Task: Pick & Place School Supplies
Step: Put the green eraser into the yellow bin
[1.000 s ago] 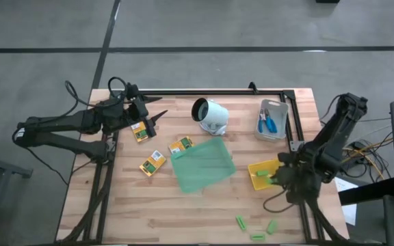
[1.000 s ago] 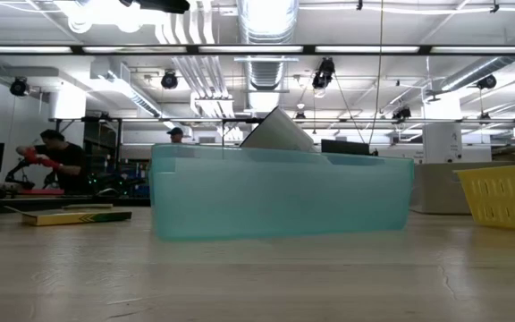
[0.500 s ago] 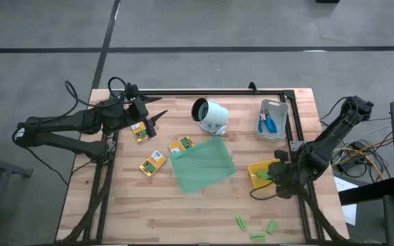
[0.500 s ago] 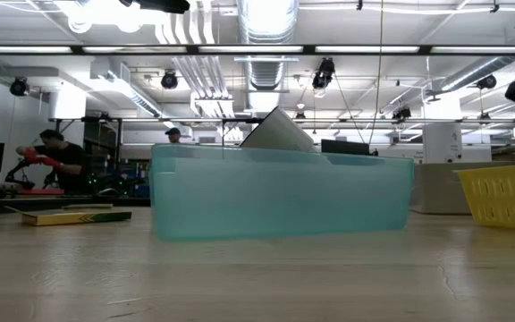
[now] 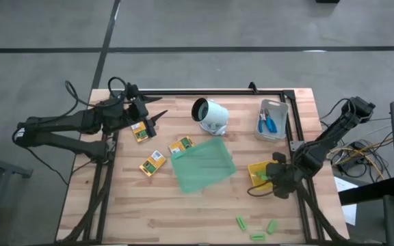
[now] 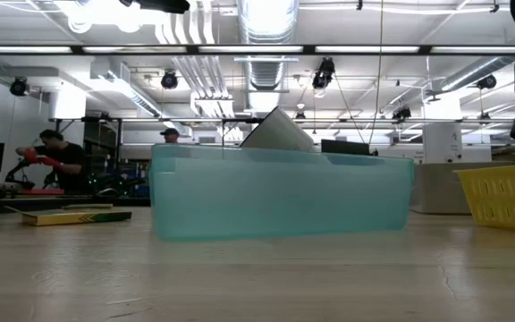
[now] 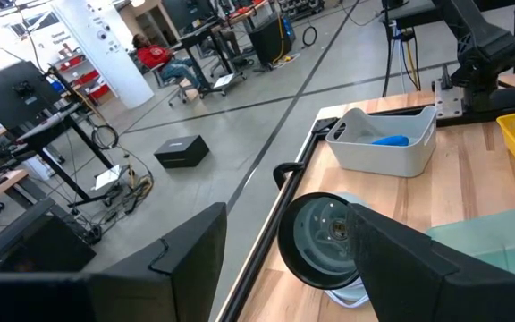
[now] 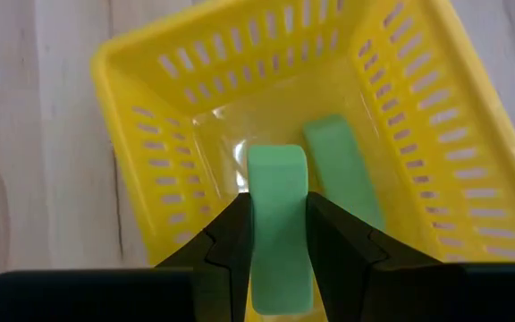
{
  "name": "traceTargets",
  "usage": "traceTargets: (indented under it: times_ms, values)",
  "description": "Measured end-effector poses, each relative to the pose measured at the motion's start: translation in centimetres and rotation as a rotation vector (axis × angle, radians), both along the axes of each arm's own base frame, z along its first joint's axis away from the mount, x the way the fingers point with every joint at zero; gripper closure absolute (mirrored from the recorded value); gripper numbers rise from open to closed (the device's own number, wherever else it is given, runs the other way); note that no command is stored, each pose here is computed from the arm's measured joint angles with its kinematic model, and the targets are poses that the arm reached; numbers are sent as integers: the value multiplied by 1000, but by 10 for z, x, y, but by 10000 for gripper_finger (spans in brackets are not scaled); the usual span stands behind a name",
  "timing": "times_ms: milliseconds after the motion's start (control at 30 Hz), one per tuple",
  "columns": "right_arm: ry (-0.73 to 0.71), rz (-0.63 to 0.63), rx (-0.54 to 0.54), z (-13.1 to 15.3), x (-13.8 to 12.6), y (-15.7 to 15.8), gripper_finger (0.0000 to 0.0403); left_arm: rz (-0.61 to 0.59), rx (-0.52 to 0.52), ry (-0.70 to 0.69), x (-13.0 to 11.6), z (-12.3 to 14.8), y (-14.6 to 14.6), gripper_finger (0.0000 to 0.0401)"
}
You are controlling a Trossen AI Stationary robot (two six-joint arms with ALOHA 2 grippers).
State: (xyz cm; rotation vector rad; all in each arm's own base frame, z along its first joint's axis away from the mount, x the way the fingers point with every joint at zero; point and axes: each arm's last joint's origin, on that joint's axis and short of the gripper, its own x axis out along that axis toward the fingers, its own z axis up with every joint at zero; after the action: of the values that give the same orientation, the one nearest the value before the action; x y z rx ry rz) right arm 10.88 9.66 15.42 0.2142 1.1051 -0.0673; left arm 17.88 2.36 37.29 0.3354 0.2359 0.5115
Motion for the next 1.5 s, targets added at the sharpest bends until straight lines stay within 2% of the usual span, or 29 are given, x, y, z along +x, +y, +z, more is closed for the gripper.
traceTargets:
  times_ms: [333, 967, 1267, 1500]
  values:
    - [45, 15, 61, -2, -1, 2, 311, 0, 0, 0, 0, 0, 0, 165]
    - [23, 17, 79, 2, 1, 4, 262, 0, 0, 0, 0, 0, 0, 165]
    - [-51, 35, 5, 10, 5, 4, 257, 0, 0, 0, 0, 0, 0, 165]
    - [-122, 82, -121, 39, 11, 6, 268, 0, 0, 0, 0, 0, 0, 165]
